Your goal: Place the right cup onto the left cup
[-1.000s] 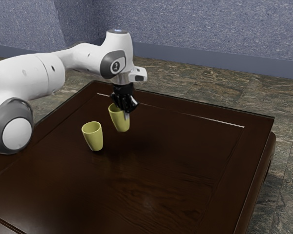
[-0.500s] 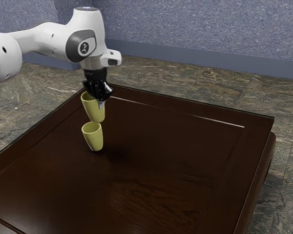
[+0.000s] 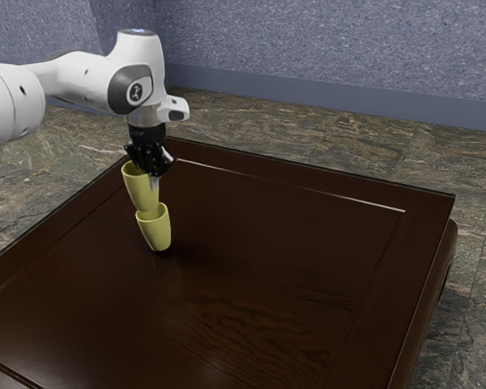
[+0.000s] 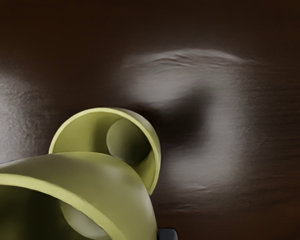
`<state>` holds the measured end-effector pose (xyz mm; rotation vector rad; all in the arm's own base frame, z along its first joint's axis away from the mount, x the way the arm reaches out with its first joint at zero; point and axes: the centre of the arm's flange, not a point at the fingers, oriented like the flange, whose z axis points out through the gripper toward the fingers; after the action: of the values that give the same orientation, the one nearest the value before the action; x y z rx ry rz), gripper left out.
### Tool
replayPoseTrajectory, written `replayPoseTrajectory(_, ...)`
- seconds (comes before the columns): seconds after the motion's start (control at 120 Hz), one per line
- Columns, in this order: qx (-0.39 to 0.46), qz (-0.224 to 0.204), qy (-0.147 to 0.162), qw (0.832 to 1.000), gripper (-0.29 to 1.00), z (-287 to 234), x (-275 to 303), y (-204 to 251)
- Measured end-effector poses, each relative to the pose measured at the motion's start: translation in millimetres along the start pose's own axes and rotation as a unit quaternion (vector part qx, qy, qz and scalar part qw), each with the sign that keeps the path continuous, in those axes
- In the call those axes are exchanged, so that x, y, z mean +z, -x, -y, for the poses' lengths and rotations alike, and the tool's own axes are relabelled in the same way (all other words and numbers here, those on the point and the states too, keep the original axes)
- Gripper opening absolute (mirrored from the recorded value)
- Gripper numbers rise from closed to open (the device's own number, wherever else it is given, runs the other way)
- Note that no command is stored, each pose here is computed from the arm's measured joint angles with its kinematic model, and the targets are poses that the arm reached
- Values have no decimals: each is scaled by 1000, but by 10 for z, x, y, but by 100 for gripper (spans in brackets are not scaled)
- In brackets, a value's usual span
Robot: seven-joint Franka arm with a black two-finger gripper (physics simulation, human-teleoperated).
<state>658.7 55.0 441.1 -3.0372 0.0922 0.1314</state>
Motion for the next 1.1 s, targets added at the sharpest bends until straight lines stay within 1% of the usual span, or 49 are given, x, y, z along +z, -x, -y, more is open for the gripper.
replayPoseTrajectory(0.5,0,15,0,1000,-7,31,485,-230)
replayPoseTrajectory(0.533,1,14,1,1000,-3,20,492,-237)
replayPoseTrajectory(0.683,-4,12,7,1000,31,3,419,-215)
replayPoseTrajectory(0.775,-6,5,10,1000,45,-30,193,-147)
replayPoseTrajectory(0.9,-7,-5,11,1000,56,-88,-155,-26)
replayPoseTrajectory(0.975,-6,-21,12,1000,60,-165,-518,114)
replayPoseTrajectory(1.05,10,-34,12,999,63,-426,-971,346)
replayPoseTrajectory(1.1,23,-35,10,999,65,-613,-1180,538)
